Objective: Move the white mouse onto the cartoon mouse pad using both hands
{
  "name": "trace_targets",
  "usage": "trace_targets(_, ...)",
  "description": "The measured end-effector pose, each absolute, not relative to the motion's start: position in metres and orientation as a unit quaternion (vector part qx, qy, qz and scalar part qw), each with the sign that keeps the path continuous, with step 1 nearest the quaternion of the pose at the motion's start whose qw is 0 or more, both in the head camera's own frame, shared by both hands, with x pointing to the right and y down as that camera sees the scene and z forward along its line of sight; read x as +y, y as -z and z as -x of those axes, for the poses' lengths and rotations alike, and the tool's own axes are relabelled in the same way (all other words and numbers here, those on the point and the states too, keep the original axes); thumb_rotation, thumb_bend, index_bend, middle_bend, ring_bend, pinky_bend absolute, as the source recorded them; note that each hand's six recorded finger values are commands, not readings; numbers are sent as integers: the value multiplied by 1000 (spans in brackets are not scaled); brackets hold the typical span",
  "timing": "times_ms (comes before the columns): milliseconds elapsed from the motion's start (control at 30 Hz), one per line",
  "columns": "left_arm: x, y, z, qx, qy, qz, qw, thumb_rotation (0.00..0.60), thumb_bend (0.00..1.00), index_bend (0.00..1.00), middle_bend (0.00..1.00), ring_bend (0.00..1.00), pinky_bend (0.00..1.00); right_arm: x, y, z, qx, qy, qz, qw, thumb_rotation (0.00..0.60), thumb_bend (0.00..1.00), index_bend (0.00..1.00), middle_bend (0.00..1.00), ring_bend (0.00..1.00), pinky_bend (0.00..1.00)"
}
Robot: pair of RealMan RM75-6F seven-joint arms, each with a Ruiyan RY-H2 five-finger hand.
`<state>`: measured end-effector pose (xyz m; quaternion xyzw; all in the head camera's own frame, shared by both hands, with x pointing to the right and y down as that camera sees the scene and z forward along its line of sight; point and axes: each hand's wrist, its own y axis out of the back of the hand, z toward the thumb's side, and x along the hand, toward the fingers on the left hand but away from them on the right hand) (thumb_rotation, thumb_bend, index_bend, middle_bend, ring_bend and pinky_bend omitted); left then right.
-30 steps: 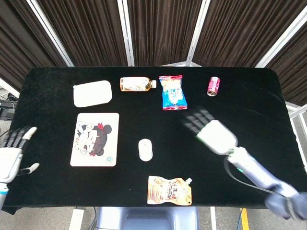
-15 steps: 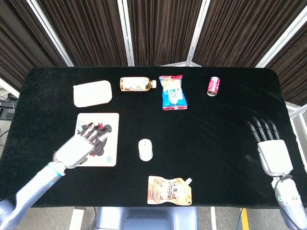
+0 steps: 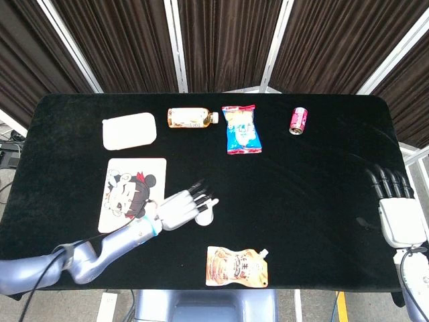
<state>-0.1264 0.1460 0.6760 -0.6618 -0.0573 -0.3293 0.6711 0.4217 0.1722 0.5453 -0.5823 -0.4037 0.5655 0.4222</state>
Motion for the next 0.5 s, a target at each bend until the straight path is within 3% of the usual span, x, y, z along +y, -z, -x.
trace_targets(200,147,-697,101,-105,306,624,711,600,17,20,0,0,0,170,-544,-426,-410,-567,579,419,600,0,0,0,0,0)
trace_targets(367,154,-706,85,-131,282,608,731,600,19,102,1,2,0,169,-546,-429,-411,-570,579,414,600,0,0,0,0,0)
trace_targets(500,158,-711,79,-139,272,606,734,600,19,181,77,60,3,167,-547,-430,-411,-572,579,411,600,0,0,0,0,0)
